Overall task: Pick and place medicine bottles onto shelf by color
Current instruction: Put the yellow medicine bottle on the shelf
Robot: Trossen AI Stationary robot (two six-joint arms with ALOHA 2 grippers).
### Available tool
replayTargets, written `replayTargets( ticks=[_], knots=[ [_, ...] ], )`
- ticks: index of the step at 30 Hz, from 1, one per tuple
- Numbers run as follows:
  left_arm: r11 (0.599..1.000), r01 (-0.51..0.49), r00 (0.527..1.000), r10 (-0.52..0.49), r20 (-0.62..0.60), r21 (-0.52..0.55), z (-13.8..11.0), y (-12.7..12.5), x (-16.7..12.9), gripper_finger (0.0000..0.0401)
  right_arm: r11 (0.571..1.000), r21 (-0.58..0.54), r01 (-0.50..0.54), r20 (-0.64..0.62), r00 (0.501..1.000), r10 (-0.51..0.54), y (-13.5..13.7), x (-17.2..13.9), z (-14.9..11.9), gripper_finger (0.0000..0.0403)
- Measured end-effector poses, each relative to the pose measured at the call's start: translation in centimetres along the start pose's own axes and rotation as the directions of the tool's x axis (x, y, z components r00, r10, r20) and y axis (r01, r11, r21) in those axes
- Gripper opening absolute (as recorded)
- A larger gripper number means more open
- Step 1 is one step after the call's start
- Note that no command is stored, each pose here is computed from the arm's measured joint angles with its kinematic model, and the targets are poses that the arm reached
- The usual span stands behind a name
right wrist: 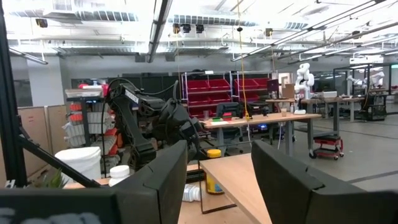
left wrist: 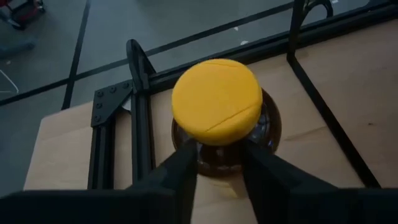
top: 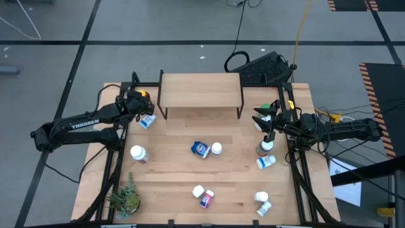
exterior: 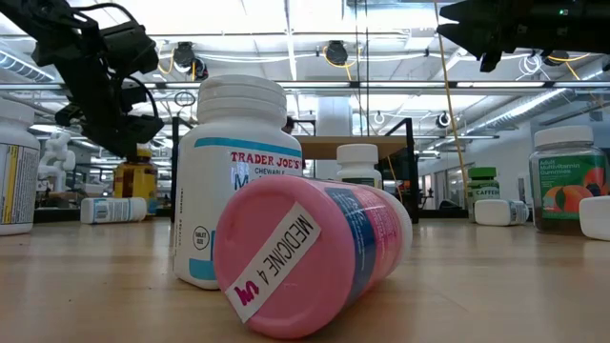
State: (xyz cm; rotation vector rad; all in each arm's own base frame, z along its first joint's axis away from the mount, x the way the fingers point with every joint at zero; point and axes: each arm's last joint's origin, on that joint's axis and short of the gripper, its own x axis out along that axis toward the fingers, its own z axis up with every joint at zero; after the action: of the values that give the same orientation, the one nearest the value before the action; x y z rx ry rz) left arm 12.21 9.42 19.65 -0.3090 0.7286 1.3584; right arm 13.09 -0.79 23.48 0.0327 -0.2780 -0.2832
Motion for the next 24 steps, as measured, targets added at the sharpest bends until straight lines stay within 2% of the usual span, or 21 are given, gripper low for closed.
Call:
replayTargets(
  ticks=[6,10,13,17,20,24],
  knots=[
    [1.0,0.019,1.0,-0.019,-0.009,0.006,0.0,-0.1,0.0,0.0068,1.0,-0.003,0.0,-0.011,1.0,0.0,0.0,0.0,-0.1,0.0176],
    [1.0,0.025,0.999,-0.025,-0.027,-0.001,0.3,0.0,-0.3,0.0078,1.0,-0.004,0.0,-0.015,1.0,0.0,0.0,0.0,-0.1,0.0176],
    [0.999,0.04,0.999,-0.04,-0.034,-0.012,1.4,0.2,-1.2,0.0114,1.0,-0.008,0.0,-0.025,1.0,0.0,0.0,0.0,-0.2,0.0176],
    [0.998,0.06,0.998,-0.06,-0.003,-0.019,2.8,0.3,-2.1,0.0182,1.0,-0.011,0.0,-0.037,0.999,0.0,0.0,0.0,-0.4,0.0176],
    [0.999,0.045,0.997,-0.044,0.057,-0.029,3.6,0.3,-2.2,0.0236,1.0,0.002,0.0,-0.037,0.999,0.0,0.0,0.0,-0.4,0.0176],
    [0.997,0.056,0.996,-0.053,0.07,-0.047,3.9,0.1,-2.0,0.0295,1.0,0.013,0.001,-0.043,0.999,0.0,0.0,0.0,-0.4,0.0176]
  ],
)
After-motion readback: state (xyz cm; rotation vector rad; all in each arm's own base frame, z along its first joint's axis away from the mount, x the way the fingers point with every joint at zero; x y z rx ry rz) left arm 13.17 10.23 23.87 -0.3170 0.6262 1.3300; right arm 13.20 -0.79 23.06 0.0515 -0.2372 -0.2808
